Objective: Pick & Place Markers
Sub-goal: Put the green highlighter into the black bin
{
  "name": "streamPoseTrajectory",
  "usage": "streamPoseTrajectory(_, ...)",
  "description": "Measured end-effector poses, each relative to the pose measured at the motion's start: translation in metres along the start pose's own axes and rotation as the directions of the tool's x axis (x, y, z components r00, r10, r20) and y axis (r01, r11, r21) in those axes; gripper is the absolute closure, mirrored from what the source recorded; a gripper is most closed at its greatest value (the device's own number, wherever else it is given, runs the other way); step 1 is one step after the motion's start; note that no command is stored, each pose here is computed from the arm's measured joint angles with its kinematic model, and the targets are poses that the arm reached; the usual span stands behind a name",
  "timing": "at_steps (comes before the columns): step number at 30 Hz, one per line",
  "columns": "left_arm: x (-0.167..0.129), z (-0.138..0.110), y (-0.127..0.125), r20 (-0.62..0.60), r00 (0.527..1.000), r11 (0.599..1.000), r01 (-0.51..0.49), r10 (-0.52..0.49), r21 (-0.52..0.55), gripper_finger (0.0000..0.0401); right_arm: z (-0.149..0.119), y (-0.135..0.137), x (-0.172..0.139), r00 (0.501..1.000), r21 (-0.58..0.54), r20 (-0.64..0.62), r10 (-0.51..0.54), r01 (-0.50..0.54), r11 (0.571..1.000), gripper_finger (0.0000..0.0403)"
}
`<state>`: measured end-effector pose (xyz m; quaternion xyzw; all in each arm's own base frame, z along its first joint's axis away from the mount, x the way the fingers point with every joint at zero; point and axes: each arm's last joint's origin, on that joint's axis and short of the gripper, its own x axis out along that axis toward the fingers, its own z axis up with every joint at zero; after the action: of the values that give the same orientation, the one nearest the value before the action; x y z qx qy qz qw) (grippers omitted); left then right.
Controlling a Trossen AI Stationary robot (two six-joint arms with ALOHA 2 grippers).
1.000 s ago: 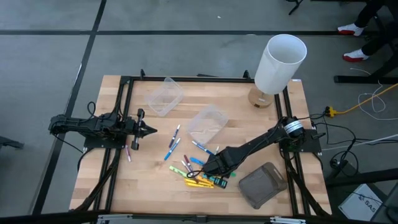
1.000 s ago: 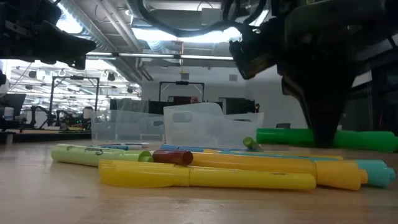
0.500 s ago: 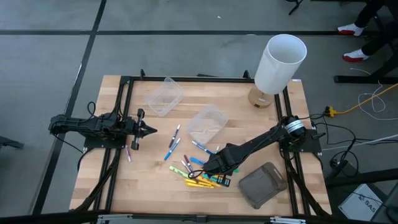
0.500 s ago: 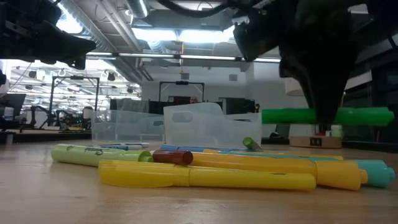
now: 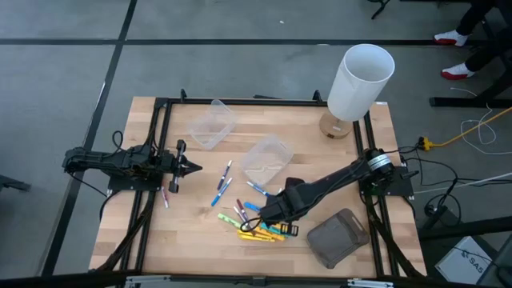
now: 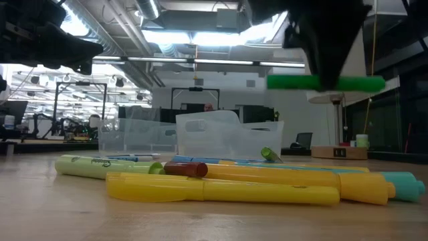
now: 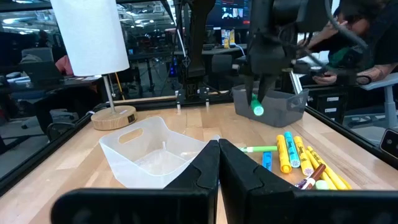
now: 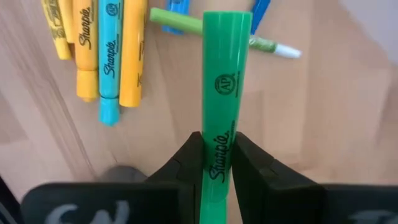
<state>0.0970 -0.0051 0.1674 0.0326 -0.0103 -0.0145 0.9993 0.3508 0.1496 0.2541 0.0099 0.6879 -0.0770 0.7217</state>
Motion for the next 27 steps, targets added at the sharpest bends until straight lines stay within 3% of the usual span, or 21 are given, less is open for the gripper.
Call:
streamPoseTrajectory(14,0.000,0.000,0.000,0.000,1.000,1.000,0.000,0.000,0.000,0.0397,-0.012,-0.015,-0.055,0.991,-0.044,0.130,-0.028,0.034,0.998,0.0342)
streamPoseTrajectory(27,0.000,0.000,0.000,0.000,1.000,1.000,0.000,0.000,0.000,0.0397,-0.045,-0.011,-0.078,0.991,-0.147,0.114,-0.066,0.082,0.986,0.0342)
